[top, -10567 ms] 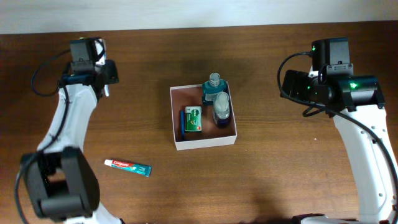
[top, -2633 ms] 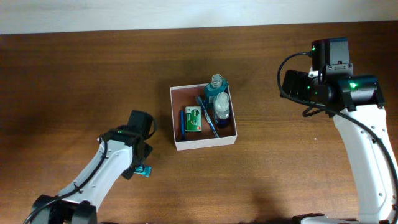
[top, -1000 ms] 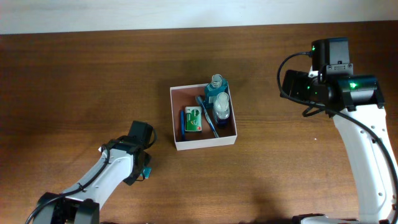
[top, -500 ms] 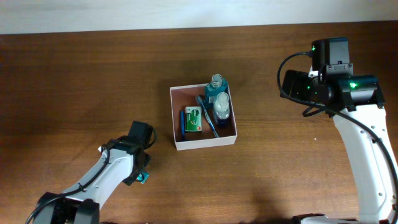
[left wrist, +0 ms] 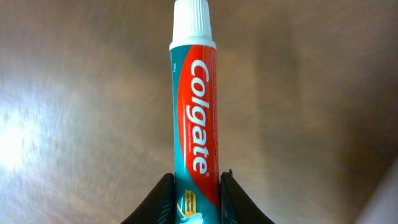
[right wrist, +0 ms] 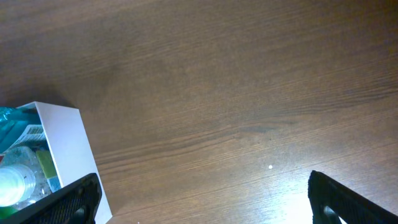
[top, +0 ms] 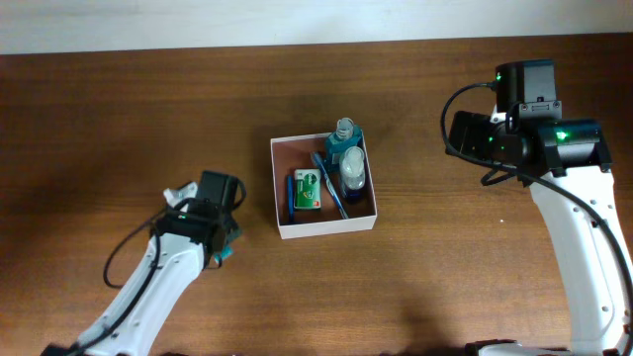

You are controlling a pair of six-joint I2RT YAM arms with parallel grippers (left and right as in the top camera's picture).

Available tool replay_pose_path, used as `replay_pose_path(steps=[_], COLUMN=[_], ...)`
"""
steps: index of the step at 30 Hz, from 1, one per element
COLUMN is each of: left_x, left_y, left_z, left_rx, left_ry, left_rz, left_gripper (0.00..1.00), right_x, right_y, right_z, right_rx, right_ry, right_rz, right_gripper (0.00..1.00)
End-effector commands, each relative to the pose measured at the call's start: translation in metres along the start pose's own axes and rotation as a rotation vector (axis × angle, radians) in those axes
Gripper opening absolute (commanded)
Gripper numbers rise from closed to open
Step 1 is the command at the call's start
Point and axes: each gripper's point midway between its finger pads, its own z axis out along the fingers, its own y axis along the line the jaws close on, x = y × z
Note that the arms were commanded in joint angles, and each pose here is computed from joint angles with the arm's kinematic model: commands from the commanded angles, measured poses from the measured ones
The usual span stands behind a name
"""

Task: Pack container
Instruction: 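Lift the Colgate tube and carry it right toward the box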

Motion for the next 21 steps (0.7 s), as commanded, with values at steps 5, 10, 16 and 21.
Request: replay_pose_path(steps=[5,10,16,21], left_x=[-0.047,-0.053,-0.056,-0.052], left_y=[-0.033,-0.062,-0.063,-0.06], left_z=[-0.061,-0.085,-0.085,-0.083], left_rx=[0.209,0.398,0.399,0.384], left_ry=[-0.155,-0.173,-0.189,-0.173], left_rz=[0.081,0.071,0.067,0.07], left_gripper=[0.25,0.23,0.27,0.35], right_x=[-0.001,-0.001,-0.001,-0.001], right_y=[-0.002,-0.002,-0.002,-0.002], right_z=[0.002,0.002,0.002,0.002], right_rx=[0.012,0.012,0.012,0.012], right_ry=[0.001,0.001,0.001,0.001], right_rz=[0.006,0.006,0.006,0.006], right_gripper=[0.98,0.98,0.98,0.98])
